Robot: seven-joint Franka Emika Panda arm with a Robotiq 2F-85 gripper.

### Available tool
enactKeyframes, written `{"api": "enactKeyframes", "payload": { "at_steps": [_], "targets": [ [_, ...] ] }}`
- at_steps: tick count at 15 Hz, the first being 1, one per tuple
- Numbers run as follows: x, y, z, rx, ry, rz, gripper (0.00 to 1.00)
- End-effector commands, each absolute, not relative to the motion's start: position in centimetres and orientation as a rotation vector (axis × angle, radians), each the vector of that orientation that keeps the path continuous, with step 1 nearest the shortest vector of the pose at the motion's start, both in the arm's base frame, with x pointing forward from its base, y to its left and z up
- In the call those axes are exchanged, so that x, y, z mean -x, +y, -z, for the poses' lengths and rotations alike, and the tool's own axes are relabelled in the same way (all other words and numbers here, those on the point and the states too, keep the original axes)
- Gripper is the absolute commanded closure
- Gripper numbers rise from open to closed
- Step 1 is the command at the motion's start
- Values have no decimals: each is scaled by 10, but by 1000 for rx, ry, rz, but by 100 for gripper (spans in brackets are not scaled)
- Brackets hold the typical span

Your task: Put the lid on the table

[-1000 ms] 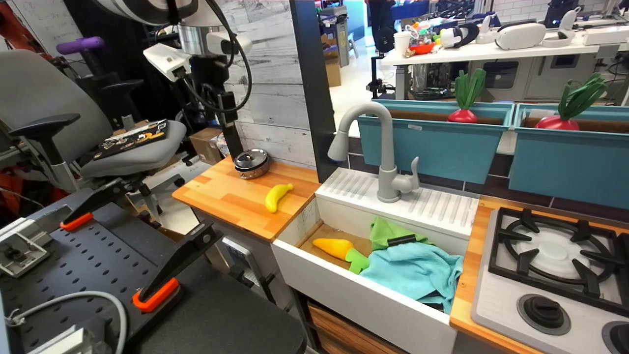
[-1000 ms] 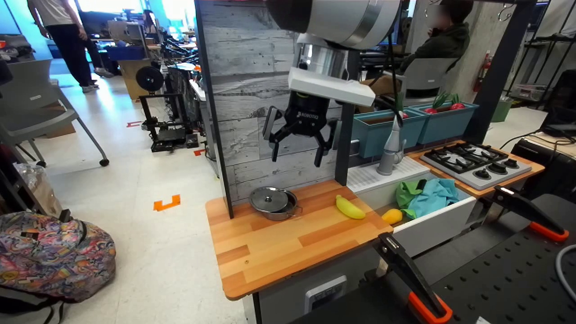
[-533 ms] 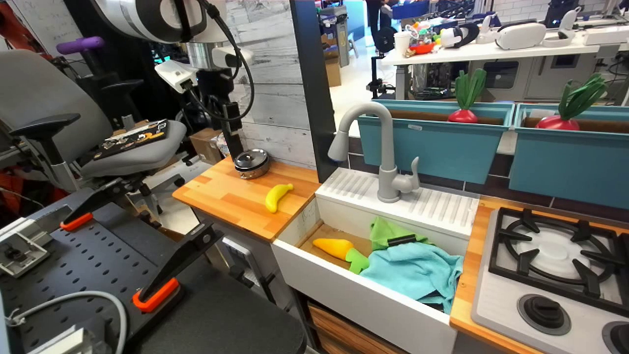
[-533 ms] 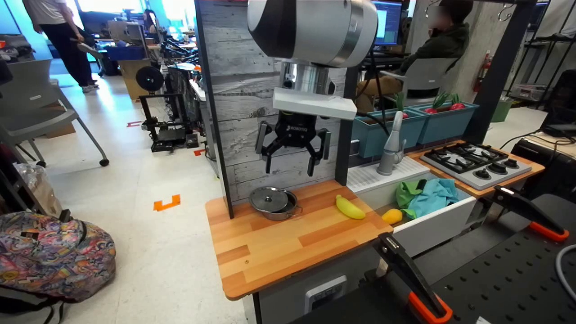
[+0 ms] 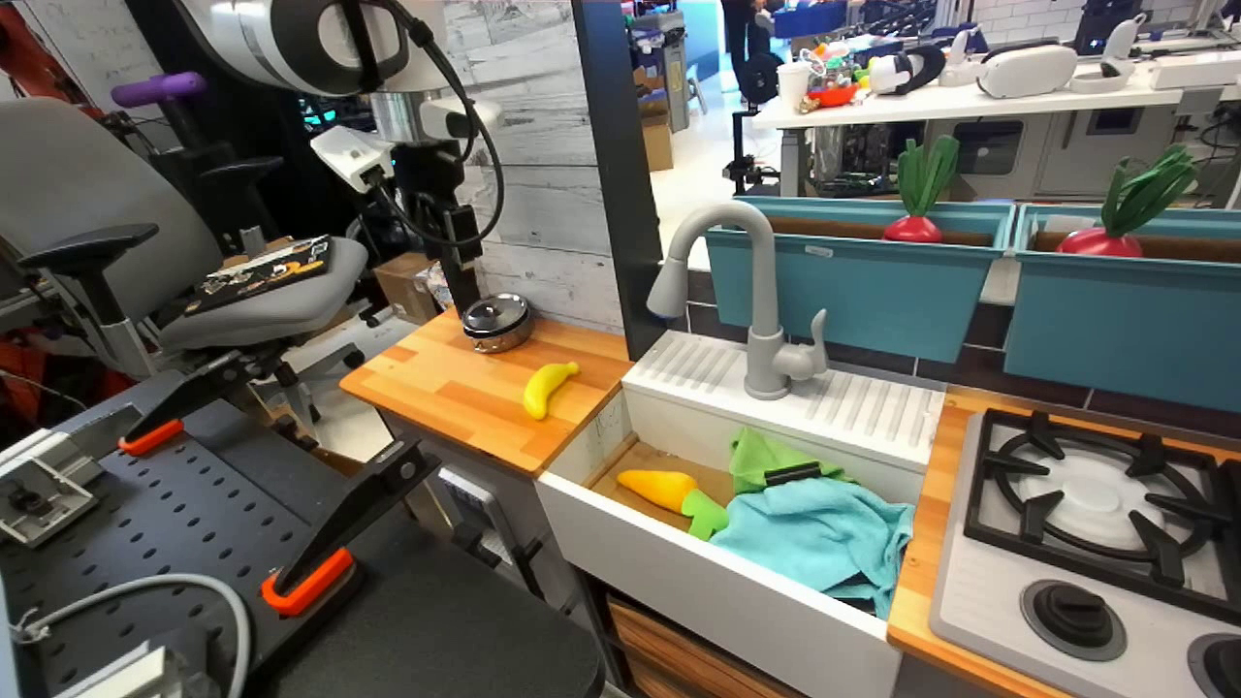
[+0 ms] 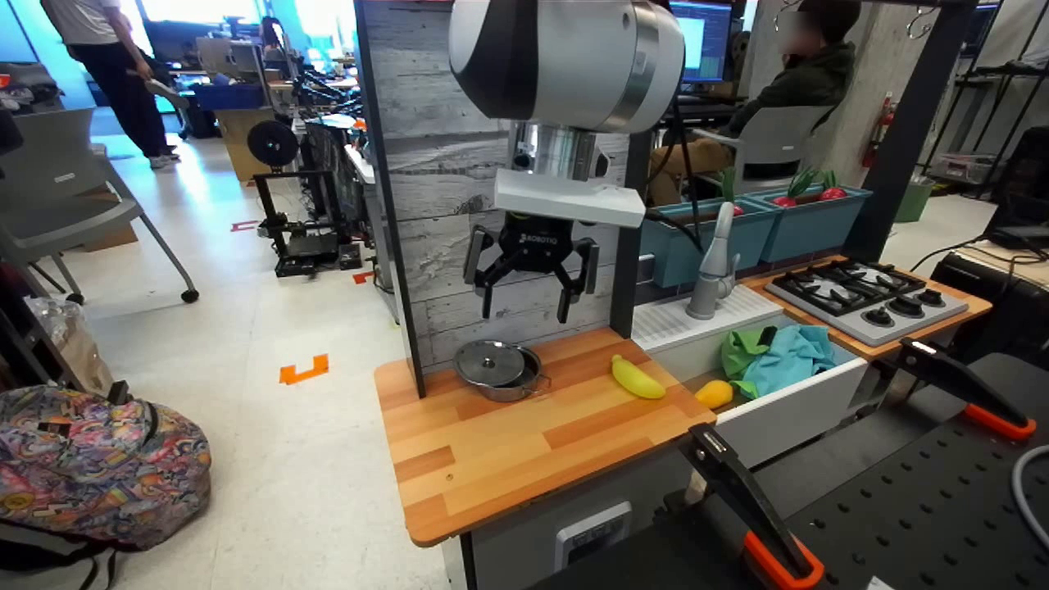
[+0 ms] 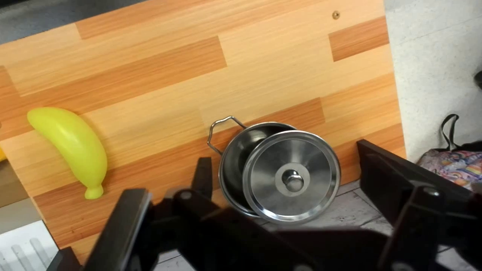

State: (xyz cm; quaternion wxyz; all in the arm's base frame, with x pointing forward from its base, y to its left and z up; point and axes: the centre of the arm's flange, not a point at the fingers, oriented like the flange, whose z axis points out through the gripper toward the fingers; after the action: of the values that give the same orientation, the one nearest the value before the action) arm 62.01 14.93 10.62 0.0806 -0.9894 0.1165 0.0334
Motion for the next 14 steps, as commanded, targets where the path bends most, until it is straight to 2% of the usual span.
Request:
{"api": "enactKeyframes", "payload": {
  "at_steps": [1, 14],
  "targets": [
    [-631, 155, -81, 2980, 372, -9, 0],
    [-661, 195, -21, 3080, 311, 59, 0]
  ]
}}
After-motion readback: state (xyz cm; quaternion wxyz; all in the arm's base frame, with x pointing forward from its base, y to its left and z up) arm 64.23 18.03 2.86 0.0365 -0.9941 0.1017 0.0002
